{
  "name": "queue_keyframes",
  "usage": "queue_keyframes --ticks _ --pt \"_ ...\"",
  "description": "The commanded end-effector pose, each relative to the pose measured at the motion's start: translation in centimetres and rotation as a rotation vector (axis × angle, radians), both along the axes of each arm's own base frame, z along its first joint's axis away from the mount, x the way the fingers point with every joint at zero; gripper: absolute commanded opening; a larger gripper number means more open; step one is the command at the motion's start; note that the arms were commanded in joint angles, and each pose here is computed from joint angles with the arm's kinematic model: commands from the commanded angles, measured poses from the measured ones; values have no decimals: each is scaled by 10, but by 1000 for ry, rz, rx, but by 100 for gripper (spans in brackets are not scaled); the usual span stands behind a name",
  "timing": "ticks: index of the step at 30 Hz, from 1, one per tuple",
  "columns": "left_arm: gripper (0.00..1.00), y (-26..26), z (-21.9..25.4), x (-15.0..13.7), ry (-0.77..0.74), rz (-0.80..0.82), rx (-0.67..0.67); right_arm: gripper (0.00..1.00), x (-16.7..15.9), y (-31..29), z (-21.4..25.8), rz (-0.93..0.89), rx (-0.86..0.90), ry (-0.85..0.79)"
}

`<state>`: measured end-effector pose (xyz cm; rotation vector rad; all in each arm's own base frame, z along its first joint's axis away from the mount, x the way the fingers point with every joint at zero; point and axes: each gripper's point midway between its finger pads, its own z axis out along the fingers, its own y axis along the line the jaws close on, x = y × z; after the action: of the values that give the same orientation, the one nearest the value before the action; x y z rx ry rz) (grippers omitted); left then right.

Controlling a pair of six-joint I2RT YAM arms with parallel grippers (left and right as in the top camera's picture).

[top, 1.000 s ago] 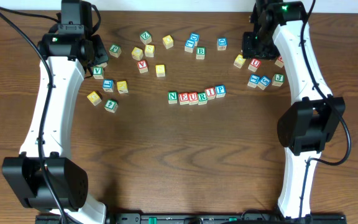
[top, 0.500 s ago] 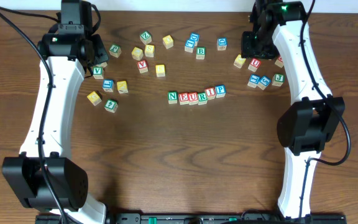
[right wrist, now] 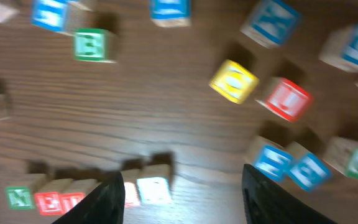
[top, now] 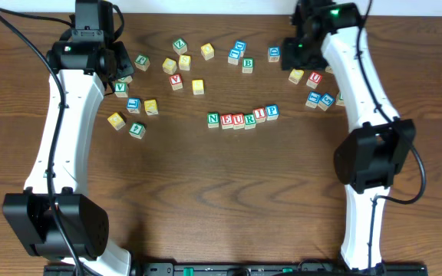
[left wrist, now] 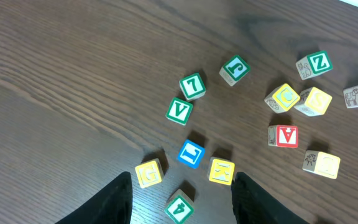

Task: Spell out NEURIPS
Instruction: 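Raise the right gripper and move it toward the far blocks, then move the left gripper to the yellow S block and grasp it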

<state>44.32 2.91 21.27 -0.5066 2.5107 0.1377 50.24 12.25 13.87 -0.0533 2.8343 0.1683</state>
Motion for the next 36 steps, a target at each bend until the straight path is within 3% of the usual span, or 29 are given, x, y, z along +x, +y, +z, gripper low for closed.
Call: queue_keyframes --ticks 1,7,12,15,24,36 --pt "51 -5 12 0 -33 -10 -22 57 3 36 11 75 20 -58" --pt "51 -10 12 1 -35 -25 -47 59 7 79 19 143 70 -128" --pt "51 -34 3 3 -20 -68 -153 60 11 86 23 115 94 -149" --pt "51 -57 -17 14 2 -68 -182 68 17 66 22 78 90 -144" --pt "51 -124 -72 50 3 -110 -233 75 13 -5 17 -14 45 -56" --pt "51 -157 -125 62 51 -189 -205 77 -4 -40 9 -33 6 37"
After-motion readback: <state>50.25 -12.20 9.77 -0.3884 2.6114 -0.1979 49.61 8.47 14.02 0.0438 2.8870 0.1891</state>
